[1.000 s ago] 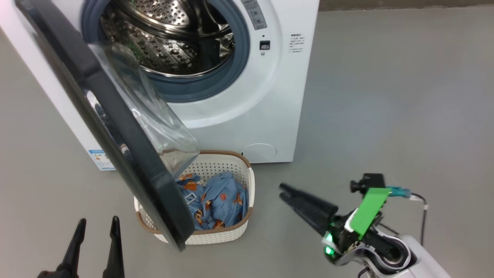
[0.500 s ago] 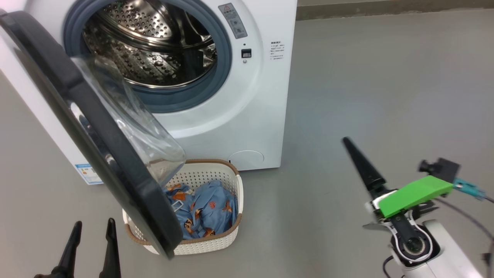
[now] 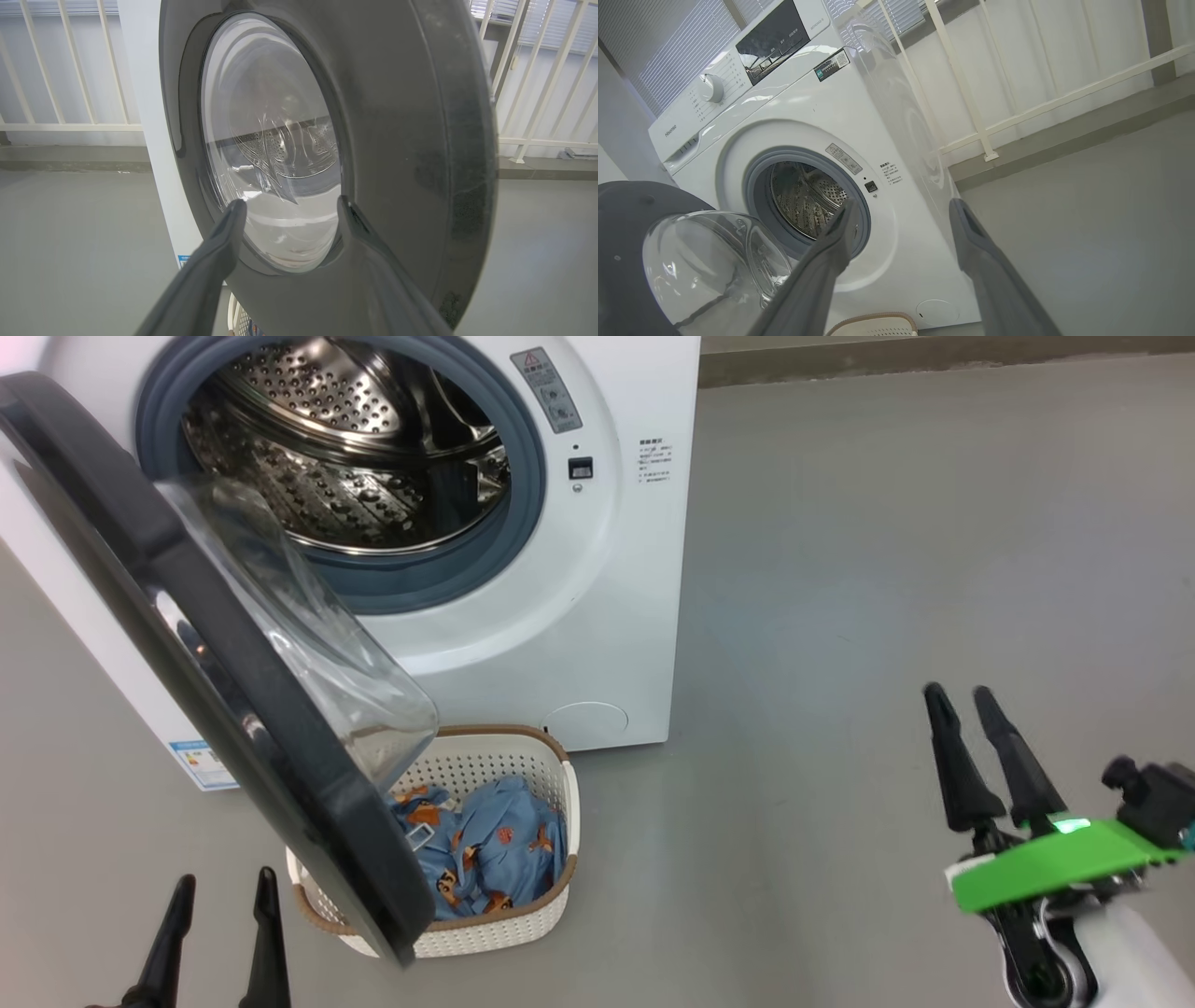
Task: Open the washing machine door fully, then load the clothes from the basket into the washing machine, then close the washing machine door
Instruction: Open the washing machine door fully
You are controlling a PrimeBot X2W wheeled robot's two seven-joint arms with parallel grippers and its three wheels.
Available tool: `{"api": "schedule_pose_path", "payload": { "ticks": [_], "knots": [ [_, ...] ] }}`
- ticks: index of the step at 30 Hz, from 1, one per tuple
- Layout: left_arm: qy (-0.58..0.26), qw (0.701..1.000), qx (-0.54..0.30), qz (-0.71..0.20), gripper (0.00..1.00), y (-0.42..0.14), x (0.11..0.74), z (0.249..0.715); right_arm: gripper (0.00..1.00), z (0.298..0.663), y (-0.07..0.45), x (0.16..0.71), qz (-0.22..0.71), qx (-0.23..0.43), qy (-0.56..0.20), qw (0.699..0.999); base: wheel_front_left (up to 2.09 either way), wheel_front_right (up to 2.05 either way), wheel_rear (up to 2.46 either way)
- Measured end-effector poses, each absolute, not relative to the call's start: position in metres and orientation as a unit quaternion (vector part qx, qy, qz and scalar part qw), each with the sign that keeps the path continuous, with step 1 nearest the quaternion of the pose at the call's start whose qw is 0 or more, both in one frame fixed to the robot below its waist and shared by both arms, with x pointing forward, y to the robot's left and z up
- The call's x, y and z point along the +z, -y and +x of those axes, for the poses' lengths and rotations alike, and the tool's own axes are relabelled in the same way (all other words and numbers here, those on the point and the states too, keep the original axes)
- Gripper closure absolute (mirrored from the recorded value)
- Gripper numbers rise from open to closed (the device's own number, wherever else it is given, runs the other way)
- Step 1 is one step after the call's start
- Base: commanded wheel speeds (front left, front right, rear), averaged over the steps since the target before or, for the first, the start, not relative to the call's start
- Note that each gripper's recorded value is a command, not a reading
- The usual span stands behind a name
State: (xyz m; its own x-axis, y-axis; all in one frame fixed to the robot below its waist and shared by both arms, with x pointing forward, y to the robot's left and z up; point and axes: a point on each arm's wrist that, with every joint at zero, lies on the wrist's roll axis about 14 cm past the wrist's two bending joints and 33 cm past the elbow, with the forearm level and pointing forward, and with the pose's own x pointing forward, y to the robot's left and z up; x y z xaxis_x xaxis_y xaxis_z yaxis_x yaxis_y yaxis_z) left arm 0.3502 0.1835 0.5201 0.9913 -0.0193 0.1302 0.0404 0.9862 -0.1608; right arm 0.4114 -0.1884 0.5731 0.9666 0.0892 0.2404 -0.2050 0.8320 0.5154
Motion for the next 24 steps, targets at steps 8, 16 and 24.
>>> {"api": "schedule_pose_path", "payload": {
  "ticks": [8, 16, 24],
  "knots": [
    [0.063, 0.995, -0.007, -0.080, 0.00, -0.185, 0.519, 0.350, 0.00, 0.386, 0.200, 0.553, 0.158, 0.046, 0.099, 0.981, 0.00, 0.00, 0.00],
    [0.052, 0.995, -0.008, -0.080, 0.00, -0.182, 0.513, 0.343, 0.00, 0.378, 0.191, 0.545, 0.068, 0.050, 0.092, 0.992, 0.00, 0.00, 0.00],
    [0.046, 0.996, -0.009, -0.080, 0.00, -0.180, 0.509, 0.340, 0.00, 0.372, 0.189, 0.529, 0.004, 0.045, 0.069, 0.997, 0.00, 0.00, 0.00]
  ]
}}
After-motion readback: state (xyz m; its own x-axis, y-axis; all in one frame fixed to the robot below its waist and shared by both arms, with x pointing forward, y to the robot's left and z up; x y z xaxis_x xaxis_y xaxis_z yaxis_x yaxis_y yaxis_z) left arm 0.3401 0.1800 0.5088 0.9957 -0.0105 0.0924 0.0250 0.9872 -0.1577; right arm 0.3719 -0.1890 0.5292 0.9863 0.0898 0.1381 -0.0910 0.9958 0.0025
